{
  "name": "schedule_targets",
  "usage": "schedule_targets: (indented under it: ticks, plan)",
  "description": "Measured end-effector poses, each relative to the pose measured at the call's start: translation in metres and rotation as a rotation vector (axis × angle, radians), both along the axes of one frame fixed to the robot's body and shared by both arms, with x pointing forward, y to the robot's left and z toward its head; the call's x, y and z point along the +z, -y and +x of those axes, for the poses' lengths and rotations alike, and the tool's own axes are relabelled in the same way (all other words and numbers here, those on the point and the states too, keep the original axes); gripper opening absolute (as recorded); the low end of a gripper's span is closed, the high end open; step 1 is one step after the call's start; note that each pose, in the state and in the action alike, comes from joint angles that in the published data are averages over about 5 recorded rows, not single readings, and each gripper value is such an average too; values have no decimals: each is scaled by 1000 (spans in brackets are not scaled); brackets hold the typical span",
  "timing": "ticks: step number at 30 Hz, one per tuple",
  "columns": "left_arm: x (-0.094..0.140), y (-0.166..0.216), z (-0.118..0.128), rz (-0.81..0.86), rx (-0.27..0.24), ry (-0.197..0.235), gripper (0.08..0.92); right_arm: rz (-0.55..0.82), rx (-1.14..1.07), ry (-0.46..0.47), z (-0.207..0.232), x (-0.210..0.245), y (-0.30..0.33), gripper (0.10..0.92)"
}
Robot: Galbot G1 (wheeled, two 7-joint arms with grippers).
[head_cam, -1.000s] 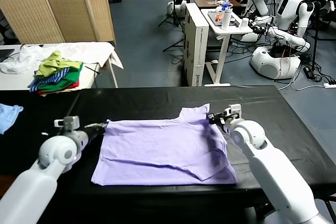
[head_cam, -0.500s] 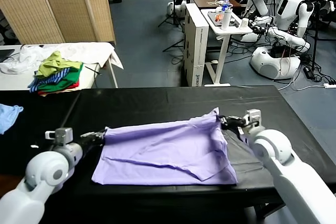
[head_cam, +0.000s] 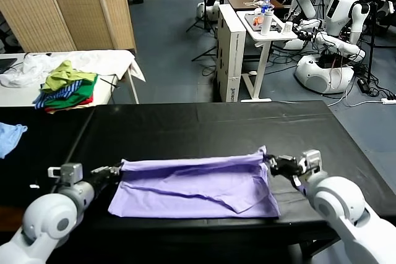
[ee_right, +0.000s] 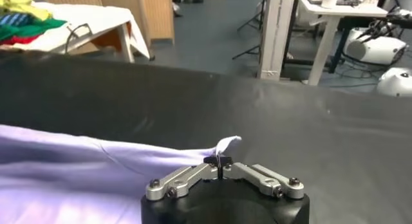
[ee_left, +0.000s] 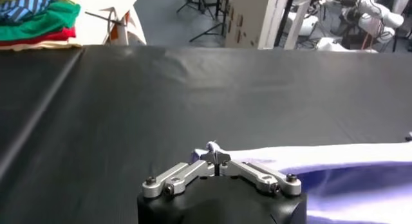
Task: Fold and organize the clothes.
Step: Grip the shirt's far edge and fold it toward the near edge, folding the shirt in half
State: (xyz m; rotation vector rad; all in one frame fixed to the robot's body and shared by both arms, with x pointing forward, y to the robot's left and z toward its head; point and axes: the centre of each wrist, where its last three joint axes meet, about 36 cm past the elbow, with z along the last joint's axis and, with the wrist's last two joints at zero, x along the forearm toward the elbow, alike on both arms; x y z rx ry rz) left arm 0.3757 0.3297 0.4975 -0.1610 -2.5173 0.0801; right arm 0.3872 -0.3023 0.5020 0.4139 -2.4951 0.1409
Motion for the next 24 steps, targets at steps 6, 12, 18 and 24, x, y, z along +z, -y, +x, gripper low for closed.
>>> schedule_targets:
  ticks: [6,12,18,24]
  plan:
    - [4,5,-13,5,-2,-5,147,-9,18,-35,-13,-6,-1,140]
    - [3,8,-27,14,-2,-14,147,-4,42,-57,-21,-11,-8,140]
    - [-6,11,-39,29,2,-38,147,-24,36,-80,-24,-21,-7,140]
    - [-14,13,-46,43,7,-59,147,-19,29,-92,-24,-27,-7,140]
